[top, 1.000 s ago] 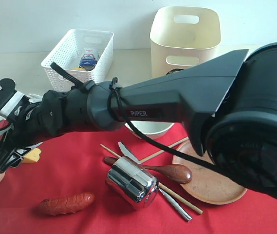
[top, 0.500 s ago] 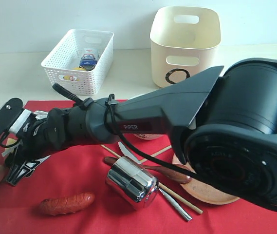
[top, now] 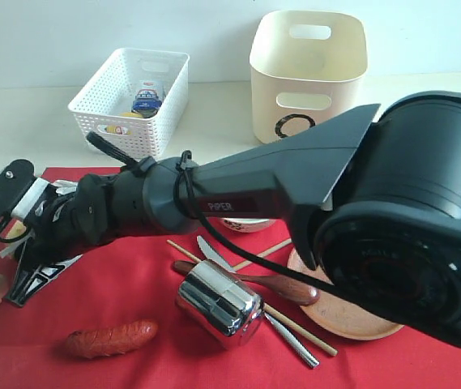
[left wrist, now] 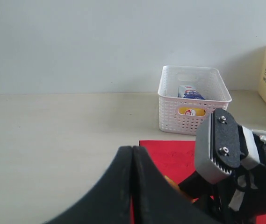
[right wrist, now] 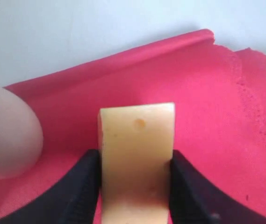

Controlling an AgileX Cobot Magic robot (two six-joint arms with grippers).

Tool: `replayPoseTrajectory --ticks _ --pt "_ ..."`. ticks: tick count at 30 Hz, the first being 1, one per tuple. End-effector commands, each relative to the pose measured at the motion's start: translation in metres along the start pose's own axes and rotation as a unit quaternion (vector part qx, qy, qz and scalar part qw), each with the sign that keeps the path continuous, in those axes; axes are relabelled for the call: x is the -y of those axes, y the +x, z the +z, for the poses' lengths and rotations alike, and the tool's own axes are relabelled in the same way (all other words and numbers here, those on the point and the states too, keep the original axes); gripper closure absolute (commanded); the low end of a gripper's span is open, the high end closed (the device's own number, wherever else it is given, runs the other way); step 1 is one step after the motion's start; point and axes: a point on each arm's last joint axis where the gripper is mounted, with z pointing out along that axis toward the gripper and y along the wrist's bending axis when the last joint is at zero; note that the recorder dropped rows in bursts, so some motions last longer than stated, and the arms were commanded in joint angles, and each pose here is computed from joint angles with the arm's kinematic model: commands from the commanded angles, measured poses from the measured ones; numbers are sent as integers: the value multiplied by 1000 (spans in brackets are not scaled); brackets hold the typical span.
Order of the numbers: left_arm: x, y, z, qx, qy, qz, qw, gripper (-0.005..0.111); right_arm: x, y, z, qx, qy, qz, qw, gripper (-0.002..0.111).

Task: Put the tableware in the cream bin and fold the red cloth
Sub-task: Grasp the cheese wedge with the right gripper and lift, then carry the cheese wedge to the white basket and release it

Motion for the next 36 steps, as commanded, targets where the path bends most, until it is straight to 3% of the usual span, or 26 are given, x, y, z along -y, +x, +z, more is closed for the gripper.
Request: replayPoseTrajectory --ticks 1,8,17,28,36 --pt "0 1 0 3 -1 2 1000 107 4 -23 -21 30 8 -9 999 108" --pt "0 1 0 3 -1 2 1000 107 12 -45 -44 63 21 -7 998 108" --pt "0 1 0 3 -1 2 1000 107 66 -51 -66 107 90 43 989 108" --pt "0 1 0 3 -1 2 1000 107 127 -51 -86 207 209 153 943 108" --pt "0 1 0 3 -1 2 1000 107 139 -51 -92 240 249 174 922 108"
